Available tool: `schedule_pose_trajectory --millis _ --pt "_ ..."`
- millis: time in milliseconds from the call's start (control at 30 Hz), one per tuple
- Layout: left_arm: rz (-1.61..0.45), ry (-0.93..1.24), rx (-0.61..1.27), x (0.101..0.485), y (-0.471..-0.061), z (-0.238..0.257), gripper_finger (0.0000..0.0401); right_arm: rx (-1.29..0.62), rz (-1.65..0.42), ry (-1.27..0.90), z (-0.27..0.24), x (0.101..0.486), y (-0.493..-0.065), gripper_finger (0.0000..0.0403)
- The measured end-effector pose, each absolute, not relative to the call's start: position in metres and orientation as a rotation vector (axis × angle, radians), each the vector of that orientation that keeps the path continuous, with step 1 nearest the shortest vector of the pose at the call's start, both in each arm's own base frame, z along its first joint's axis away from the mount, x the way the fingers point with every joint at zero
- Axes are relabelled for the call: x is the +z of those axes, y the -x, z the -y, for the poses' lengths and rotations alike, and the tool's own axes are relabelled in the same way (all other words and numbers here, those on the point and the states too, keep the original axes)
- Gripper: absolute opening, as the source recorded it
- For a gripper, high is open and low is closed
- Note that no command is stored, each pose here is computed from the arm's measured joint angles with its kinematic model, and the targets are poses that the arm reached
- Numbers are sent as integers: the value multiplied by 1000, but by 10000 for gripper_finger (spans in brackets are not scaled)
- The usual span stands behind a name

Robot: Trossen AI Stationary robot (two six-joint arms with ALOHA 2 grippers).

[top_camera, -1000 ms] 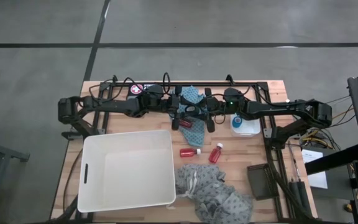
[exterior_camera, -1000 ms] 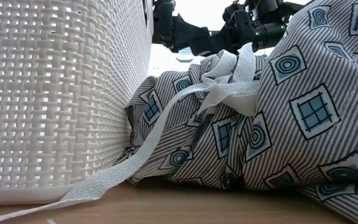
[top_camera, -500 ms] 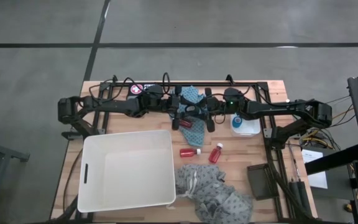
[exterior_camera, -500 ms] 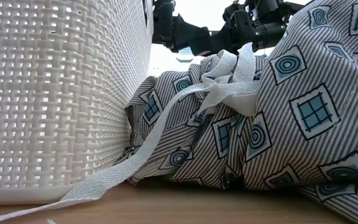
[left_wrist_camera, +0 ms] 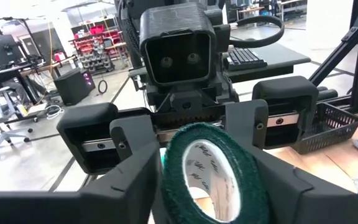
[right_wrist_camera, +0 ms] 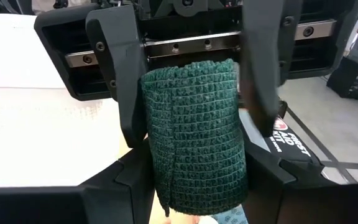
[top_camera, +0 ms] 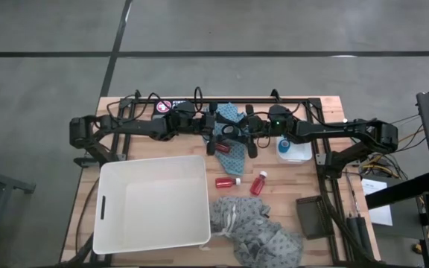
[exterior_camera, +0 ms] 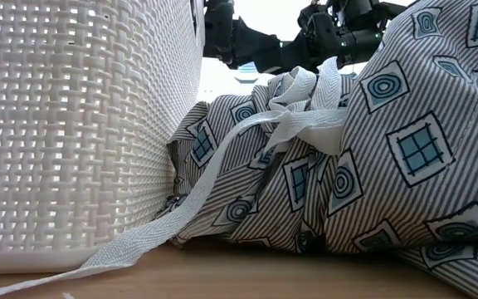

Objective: Pick & Place Medicine items
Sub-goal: Put the green bandage into the small white bin

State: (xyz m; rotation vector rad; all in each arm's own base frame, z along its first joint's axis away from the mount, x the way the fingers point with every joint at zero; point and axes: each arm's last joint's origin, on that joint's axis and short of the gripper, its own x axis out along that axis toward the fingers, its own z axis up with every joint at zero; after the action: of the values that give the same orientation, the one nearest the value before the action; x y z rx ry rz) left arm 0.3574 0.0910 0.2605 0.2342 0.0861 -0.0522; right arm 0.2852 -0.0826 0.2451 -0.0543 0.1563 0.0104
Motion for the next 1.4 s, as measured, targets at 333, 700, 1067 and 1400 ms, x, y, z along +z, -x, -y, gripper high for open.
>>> schedule_pose_trajectory --millis 333,700,1067,1400 --pt "-79 -159 -95 261 -359 -83 307 11 -160 56 83 245 -285 176" --pt "-89 -161 -8 261 -359 -86 313 12 -168 53 82 244 -285 176" --pt "-99 -237 -8 260 -359 -86 319 12 -174 52 82 243 -285 176" --pt "-112 -242 111 260 -360 -86 373 9 -174 52 83 243 -285 176"
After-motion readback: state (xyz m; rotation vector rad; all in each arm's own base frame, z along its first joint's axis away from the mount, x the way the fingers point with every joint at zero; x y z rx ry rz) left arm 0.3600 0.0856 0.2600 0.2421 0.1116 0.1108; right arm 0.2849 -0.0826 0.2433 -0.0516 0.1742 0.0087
